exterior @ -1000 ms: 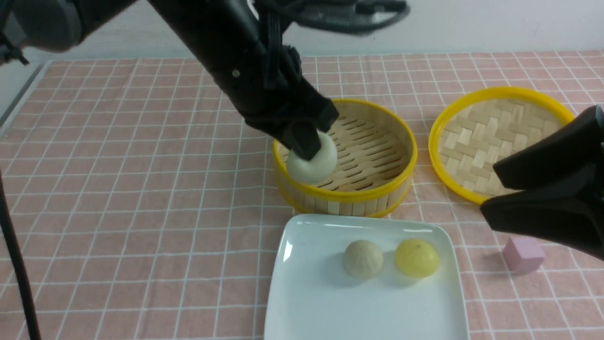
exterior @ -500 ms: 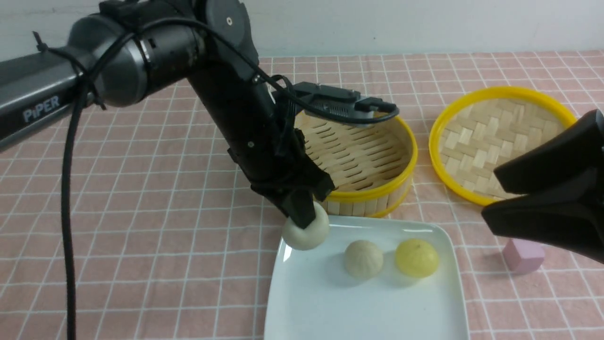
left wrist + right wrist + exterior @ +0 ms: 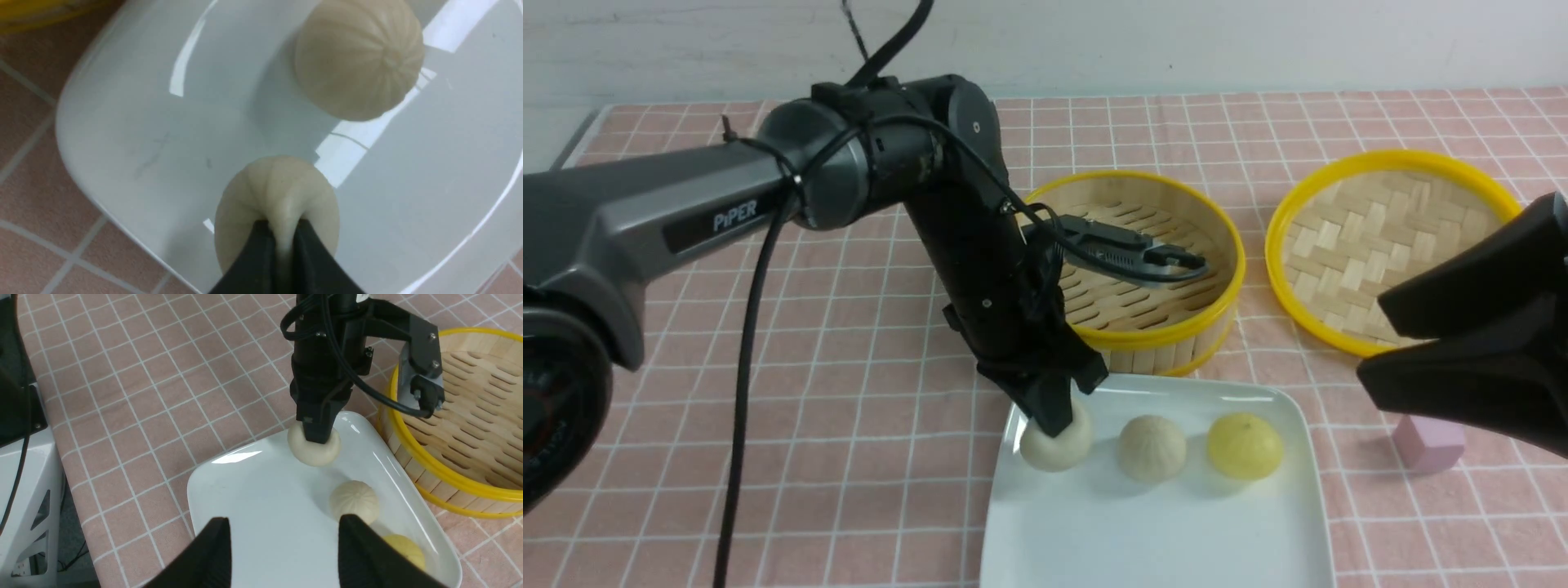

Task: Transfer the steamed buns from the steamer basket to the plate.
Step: Use the left arm to put the steamed stuffed bun into the plate

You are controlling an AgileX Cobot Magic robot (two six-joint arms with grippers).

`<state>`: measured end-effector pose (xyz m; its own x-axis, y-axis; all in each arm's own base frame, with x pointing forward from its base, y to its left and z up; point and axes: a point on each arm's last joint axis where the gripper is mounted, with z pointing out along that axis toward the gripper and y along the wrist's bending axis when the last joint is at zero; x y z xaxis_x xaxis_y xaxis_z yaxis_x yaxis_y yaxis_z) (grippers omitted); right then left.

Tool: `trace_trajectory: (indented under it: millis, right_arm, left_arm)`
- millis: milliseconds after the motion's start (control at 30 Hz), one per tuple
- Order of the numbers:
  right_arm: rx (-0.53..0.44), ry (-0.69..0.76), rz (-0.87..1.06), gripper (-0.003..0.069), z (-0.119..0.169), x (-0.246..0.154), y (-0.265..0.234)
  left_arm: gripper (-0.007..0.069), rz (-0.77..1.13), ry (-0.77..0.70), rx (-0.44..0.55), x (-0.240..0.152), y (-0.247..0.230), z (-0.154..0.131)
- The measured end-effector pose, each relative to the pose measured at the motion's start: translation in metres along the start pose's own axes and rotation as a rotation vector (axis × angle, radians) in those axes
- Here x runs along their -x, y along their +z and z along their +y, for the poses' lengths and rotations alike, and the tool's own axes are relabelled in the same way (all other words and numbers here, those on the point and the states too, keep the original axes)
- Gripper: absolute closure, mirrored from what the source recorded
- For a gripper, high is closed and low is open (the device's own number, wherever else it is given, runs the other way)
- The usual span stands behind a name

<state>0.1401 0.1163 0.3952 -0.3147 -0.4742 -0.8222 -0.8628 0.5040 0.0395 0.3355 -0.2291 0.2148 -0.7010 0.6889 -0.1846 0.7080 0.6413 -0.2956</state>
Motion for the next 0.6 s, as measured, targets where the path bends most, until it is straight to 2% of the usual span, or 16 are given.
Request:
trace_trajectory:
  millis: [233,600]
  right_arm:
    - [0.001,0.000,0.001,0.0290,0.000,0.000,0.000]
    - [0.001,0.000,0.001,0.0290,0.000,0.000,0.000]
  left_arm:
    - [0.0589,-0.086,0.005,0.048,0.008,0.002,0.006]
    - [0.0561,-0.034,-0.008,0.033,0.007,0.019,0.011]
